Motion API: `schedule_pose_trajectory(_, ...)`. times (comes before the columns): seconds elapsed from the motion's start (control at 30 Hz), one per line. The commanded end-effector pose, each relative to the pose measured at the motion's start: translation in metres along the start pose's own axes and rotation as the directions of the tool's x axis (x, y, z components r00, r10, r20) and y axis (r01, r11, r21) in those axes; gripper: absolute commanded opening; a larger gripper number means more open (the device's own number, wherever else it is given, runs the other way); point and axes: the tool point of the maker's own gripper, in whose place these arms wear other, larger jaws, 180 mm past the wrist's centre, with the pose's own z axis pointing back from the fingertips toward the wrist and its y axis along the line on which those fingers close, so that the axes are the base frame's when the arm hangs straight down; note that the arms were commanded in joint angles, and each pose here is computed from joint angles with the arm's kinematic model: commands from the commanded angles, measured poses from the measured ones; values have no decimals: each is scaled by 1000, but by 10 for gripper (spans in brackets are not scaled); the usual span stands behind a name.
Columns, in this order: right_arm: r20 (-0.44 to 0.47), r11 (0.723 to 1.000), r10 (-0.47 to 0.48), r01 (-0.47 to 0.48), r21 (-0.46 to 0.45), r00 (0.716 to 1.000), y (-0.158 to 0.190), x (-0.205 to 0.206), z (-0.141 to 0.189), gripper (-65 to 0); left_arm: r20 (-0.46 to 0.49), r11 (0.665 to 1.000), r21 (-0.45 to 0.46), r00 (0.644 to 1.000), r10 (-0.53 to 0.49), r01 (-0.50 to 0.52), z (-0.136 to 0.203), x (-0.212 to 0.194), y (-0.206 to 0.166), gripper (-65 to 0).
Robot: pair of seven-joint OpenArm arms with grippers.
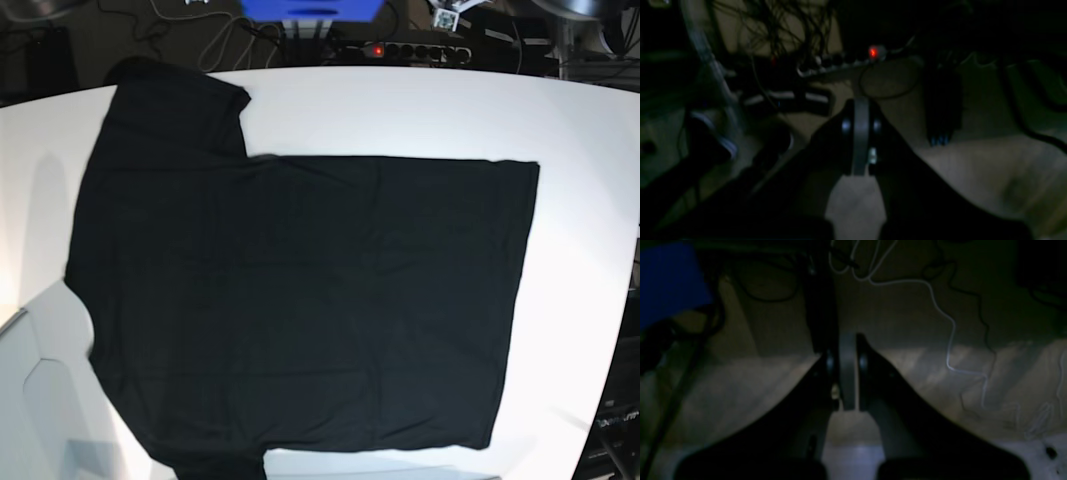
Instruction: Fold the T-shirt properly
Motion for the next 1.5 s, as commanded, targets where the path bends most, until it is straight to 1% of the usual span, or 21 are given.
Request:
schedule_pose_trajectory(0.0, 41, 1000, -2, 2, -2, 999, -2, 7, 13, -650, 26, 1000, -14, 999, -19, 19, 14, 4, 0, -650)
schedule_pose_trajectory(0.1, 101, 1000, 7, -6, -11, 995, -8, 24, 39, -650, 106, 999, -37, 994, -32, 36, 38, 31, -4, -650)
schedule_pose_trajectory(0.17, 136, 1000, 14, -13, -12, 991, -9, 35, 57, -650, 156, 998, -55, 988, -13, 22, 54, 51, -4, -650)
schedule_pose_trajectory(0.23, 165, 1000, 18, -16, -15, 986, -10, 47, 73, -650, 193, 999, -55, 981, 13, -3, 67, 66, 5, -650)
schedule_pose_trajectory(0.33, 199, 1000, 20, -17, -17, 980, -10, 72, 93, -650, 260, 998, -16, 964, 58, -56, 85, 92, 28, -650)
schedule_pose_trajectory(0.4, 228, 999, 28, -21, -30, 973, -15, 92, 104, -650, 311, 997, 24, 948, 59, -70, 93, 112, 46, -650)
schedule_pose_trajectory(0.53, 291, 998, 37, -21, -59, 956, -25, 122, 106, -650, 395, 993, 86, 918, 36, -76, 105, 143, 71, -646)
schedule_pose_trajectory(0.6, 316, 996, 40, -15, -84, 948, -34, 134, 103, -650, 428, 991, 112, 904, 23, -78, 110, 156, 81, -610)
schedule_pose_trajectory(0.63, 330, 995, 43, -11, -98, 943, -40, 140, 103, -650, 450, 989, 121, 893, 19, -82, 111, 164, 85, -578)
schedule_pose_trajectory(0.7, 357, 993, 47, -4, -120, 933, -48, 151, 102, -644, 480, 987, 134, 877, 11, -86, 113, 176, 90, -482)
schedule_pose_trajectory(0.8, 395, 989, 51, 9, -149, 917, -59, 167, 101, -575, 515, 986, 139, 857, 8, -93, 111, 191, 93, -354)
schedule_pose_trajectory(0.87, 417, 988, 51, 14, -152, 908, -60, 176, 100, -515, 535, 985, 142, 845, 7, -98, 110, 199, 95, -293)
schedule_pose_trajectory(0.93, 436, 988, 65, 4, -155, 897, -62, 186, 99, -461, 555, 985, 140, 832, 7, -102, 109, 207, 95, -274)
schedule_pose_trajectory(1.03, 472, 987, 85, -10, -160, 878, -64, 203, 99, -400, 599, 983, 147, 801, 2, -112, 108, 227, 100, -274)
schedule_pose_trajectory(1.1, 496, 987, 84, -5, -159, 864, -64, 213, 99, -381, 609, 980, 154, 793, 5, -124, 102, 232, 105, -271)
schedule_pose_trajectory(1.17, 518, 986, 94, -9, -165, 850, -66, 225, 99, -376, 609, 976, 165, 793, 10, -139, 93, 238, 112, -270)
schedule_pose_trajectory(1.23, 516, 985, 101, -12, -174, 851, -70, 230, 97, -376, 595, 969, 162, 802, 55, -187, 81, 240, 118, -269)
schedule_pose_trajectory(1.27, 516, 985, 98, -9, -173, 851, -70, 234, 96, -376, 597, 960, 163, 797, 87, -227, 76, 242, 126, -269)
schedule_pose_trajectory(1.33, 511, 985, 92, -4, -172, 854, -70, 240, 93, -376, 595, 931, 178, 788, 157, -319, 70, 239, 150, -267)
schedule_pose_trajectory(1.43, 509, 985, 87, 2, -171, 856, -70, 247, 91, -376, 600, 887, 150, 753, 270, -437, 61, 241, 173, -226)
schedule_pose_trajectory(1.47, 511, 985, 86, 3, -170, 856, -70, 249, 91, -376, 600, 878, 137, 744, 294, -458, 59, 244, 177, -221)
